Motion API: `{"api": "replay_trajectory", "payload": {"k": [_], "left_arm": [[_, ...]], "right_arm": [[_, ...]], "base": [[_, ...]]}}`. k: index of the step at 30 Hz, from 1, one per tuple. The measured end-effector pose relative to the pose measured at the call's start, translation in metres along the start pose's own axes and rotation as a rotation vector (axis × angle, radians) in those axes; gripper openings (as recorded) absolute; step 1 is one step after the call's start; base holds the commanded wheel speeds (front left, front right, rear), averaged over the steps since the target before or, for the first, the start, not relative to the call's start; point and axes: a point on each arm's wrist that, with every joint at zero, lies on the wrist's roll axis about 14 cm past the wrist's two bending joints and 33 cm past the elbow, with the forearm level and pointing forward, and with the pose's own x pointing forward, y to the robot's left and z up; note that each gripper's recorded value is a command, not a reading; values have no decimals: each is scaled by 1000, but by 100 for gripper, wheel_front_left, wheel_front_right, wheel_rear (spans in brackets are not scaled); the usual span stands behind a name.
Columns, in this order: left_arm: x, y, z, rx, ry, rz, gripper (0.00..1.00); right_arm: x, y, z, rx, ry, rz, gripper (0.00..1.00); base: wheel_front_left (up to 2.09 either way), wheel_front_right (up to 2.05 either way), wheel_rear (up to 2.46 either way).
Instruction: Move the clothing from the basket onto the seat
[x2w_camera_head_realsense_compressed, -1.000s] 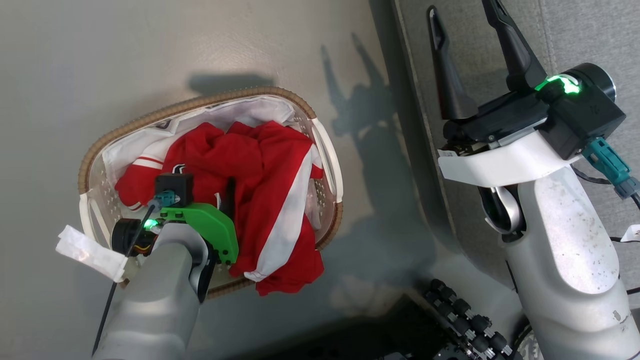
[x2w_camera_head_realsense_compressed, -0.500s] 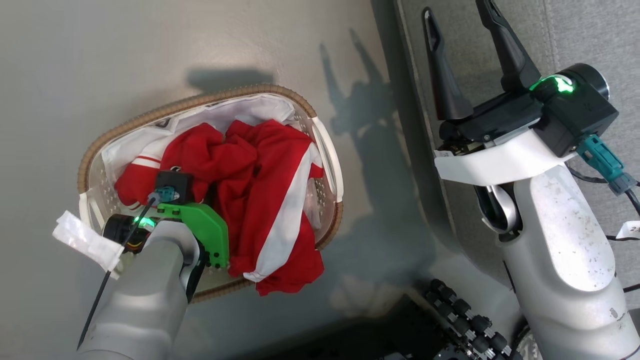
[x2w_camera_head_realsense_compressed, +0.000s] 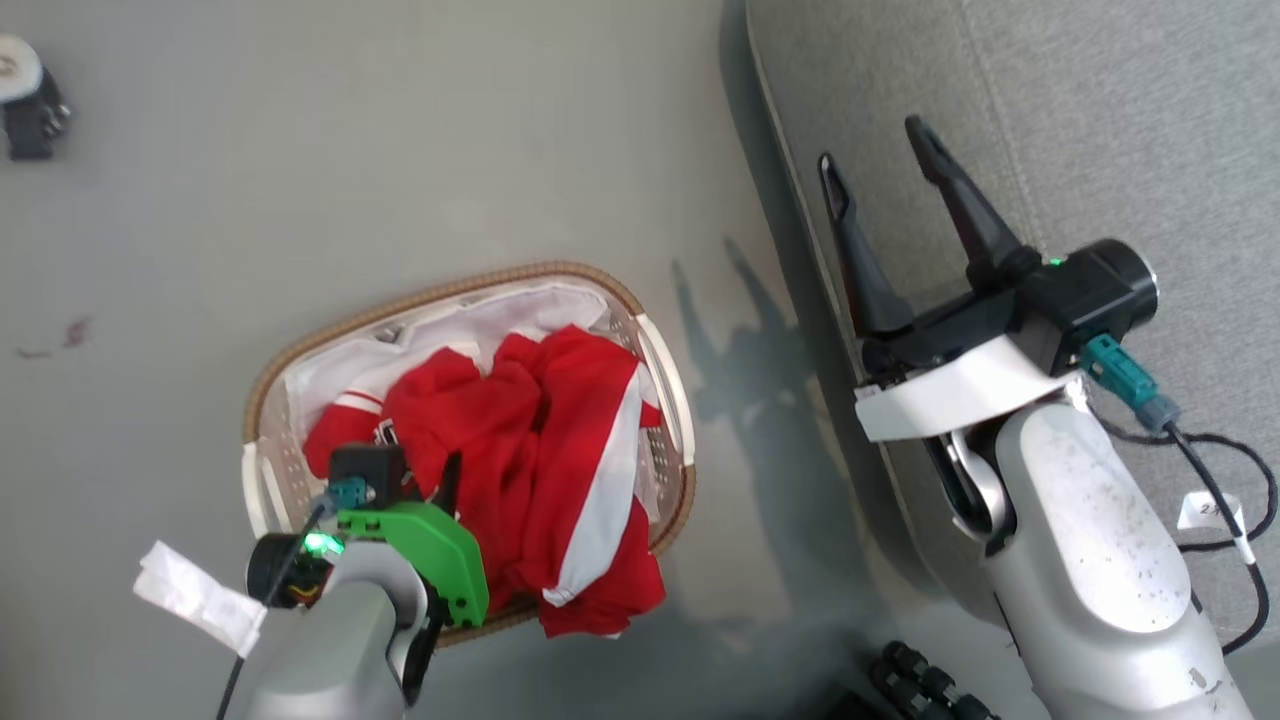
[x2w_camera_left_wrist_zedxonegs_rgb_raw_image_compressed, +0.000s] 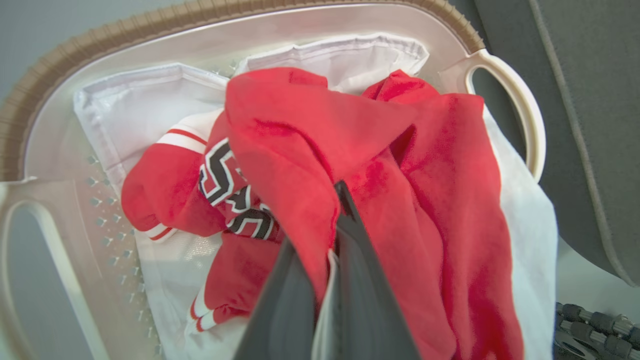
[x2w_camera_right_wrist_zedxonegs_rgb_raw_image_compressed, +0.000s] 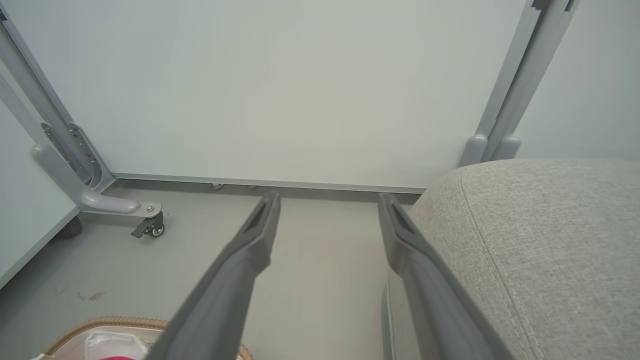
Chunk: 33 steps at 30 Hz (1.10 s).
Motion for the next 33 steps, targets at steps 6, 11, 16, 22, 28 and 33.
{"api": "replay_trajectory", "payload": {"k": [6,11,16,22,28,33], "left_arm": [[-33,-15,28,9,-130,1,0],[-59,-31,59,44,-264,-9,0],[-92,-39,91,53,-415,9,0],[-133,-53,121,74,-577,10,0],[-178,-80,166,122,-774,-33,0],[-216,-108,197,162,-920,-92,0]], "right_arm": [[-22,6,20,5,-18,-6,100],[-40,13,35,11,-38,-5,100],[-59,21,45,22,-51,1,100],[-79,30,60,33,-82,8,100],[-96,41,73,35,-112,29,100],[-110,50,79,30,-126,49,100]], "base": [[0,0,0],[0,0,0],[0,0,0],[0,0,0],[0,0,0],[0,0,0]]}}
